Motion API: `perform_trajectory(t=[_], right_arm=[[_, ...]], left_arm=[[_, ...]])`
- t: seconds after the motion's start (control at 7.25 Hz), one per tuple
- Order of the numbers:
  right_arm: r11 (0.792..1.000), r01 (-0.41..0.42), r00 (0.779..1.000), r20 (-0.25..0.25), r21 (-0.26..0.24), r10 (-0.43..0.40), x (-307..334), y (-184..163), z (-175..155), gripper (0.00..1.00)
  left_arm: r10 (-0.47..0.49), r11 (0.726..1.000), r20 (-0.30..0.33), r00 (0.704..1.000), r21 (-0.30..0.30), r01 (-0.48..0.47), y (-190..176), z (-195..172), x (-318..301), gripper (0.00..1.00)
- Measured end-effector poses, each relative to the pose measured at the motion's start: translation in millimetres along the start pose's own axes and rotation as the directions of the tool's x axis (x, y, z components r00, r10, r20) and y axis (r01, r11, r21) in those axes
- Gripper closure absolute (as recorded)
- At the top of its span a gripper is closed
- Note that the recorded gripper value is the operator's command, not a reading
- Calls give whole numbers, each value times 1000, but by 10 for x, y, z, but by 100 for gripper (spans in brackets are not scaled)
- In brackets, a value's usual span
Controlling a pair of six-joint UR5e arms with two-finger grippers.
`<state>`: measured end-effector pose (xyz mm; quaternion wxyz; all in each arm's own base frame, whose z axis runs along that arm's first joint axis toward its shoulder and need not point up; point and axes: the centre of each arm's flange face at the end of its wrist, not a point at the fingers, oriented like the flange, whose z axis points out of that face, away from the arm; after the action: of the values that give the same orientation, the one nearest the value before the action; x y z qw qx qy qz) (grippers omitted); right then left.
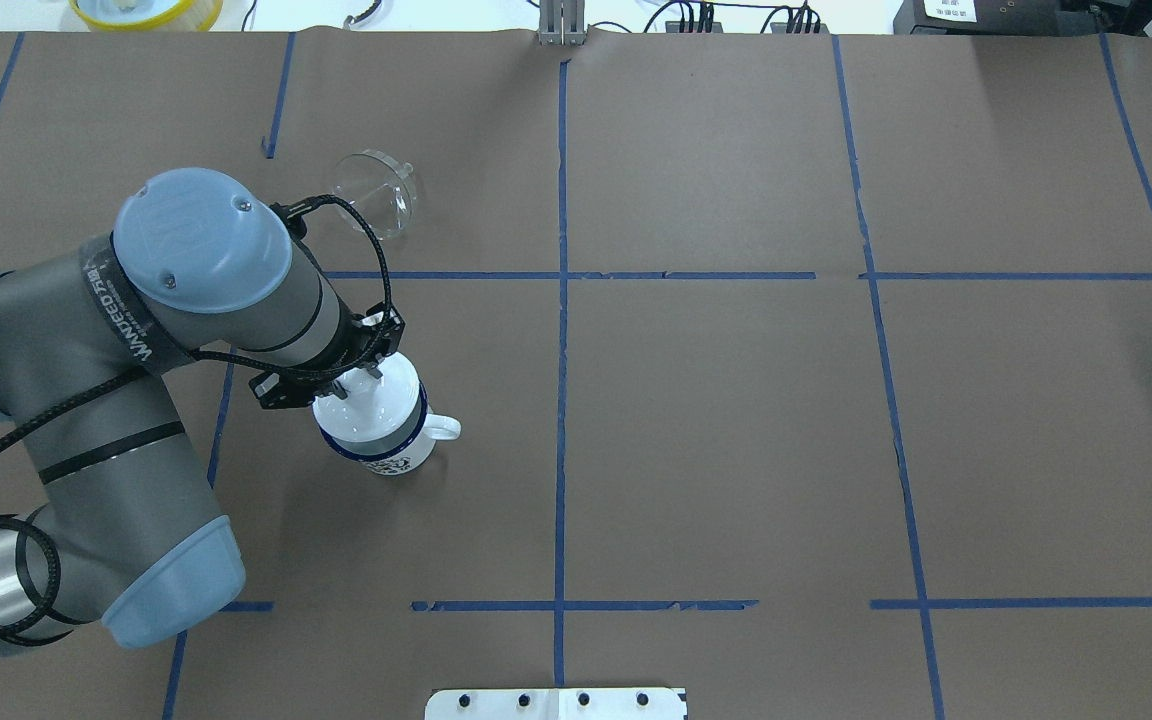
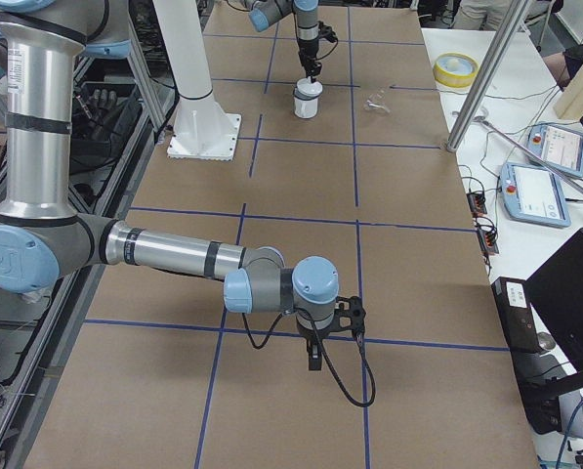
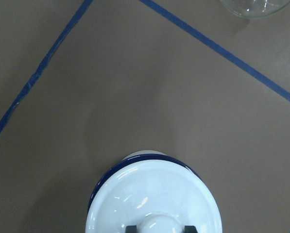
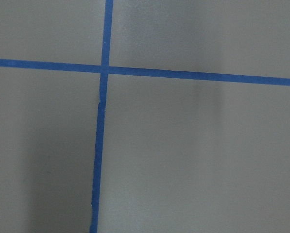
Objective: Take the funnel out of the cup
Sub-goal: 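Lower the white lid onto the mug rim and settle it with the left gripper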
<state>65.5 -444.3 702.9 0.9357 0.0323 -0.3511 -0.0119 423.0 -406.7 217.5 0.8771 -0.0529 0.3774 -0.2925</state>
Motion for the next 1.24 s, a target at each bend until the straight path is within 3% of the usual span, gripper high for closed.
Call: perform_trajectory(t=[0.28,1.24], right_arm=[[1000,0,1000,0,0,0,-2,-3,-1,0],[1000,0,1000,1,0,0,-1,0,0,0]], left_arm=[[-2,1000,-3,1000,22,2,-22,3,4,100],[-10,1000,-13,1000,13,10,30,-60,-8,100]])
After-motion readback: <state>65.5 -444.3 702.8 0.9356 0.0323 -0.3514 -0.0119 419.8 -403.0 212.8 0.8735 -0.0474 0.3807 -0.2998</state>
